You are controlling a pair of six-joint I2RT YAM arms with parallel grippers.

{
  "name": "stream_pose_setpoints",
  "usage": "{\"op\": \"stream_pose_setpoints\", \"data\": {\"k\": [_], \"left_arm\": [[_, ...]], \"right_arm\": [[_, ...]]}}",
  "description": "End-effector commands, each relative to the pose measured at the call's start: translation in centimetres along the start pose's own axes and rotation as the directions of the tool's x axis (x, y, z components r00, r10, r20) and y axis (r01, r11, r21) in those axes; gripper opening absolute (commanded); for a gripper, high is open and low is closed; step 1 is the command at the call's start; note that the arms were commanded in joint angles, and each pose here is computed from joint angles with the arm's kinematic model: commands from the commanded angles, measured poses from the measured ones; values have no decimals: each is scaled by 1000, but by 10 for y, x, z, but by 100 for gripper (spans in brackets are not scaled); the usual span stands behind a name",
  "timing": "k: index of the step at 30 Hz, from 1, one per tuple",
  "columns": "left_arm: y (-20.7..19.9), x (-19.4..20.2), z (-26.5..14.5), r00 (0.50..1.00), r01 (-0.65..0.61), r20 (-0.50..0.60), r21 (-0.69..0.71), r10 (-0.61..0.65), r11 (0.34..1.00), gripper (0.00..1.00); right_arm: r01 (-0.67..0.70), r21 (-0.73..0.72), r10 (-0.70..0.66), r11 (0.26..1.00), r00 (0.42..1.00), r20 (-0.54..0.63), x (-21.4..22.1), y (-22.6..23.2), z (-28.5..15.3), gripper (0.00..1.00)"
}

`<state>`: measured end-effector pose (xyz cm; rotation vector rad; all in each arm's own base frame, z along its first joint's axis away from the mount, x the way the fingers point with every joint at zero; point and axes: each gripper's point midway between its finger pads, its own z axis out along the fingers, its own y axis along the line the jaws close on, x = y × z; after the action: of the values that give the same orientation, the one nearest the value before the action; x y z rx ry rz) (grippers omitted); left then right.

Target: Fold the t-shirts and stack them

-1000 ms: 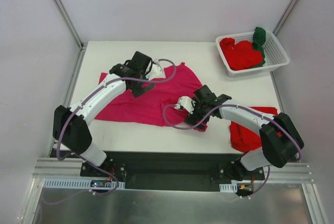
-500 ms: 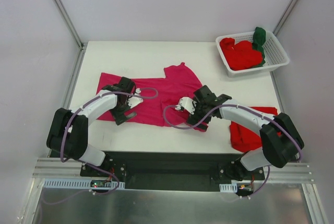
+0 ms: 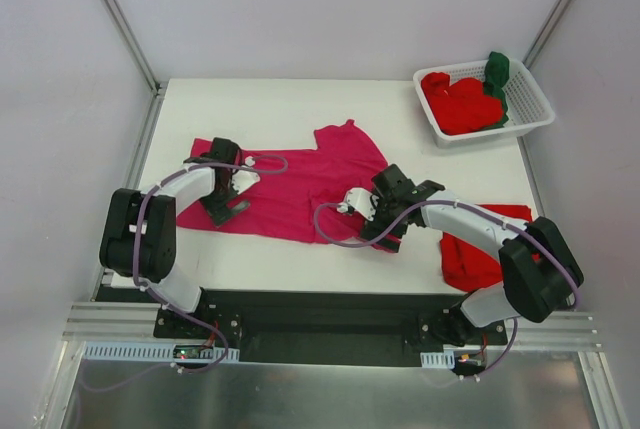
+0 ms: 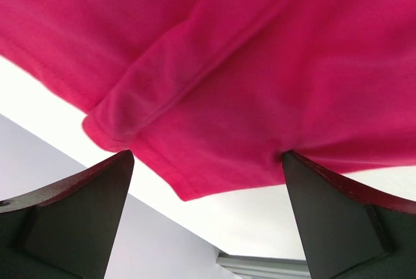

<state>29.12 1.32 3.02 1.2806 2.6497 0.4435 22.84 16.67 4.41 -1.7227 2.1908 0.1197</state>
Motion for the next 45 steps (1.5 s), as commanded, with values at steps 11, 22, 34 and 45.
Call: {"op": "stream_pose_setpoints", "data": {"k": [11,22,34,45], "left_arm": [[9,17,19,1000,-29,-13,-8,28,1000,99],[2,38,24,998,-26,-51,-6,26,1000,99],[5,42,16,999,5,-40,-31,-7,1000,99],[69,1,-32,993,88,93,-186,-72,979,99]], "right_arm": [[-1,22,2,1000,1000,-19,1,-2,-17,86],[49,-27,-51,998,996,-68,27,17,-18,86],[-11,27,11,1000,1000,-1,8,8,-26,87],[12,173,-17,985,999,32,-16,-28,-31,88]]}}
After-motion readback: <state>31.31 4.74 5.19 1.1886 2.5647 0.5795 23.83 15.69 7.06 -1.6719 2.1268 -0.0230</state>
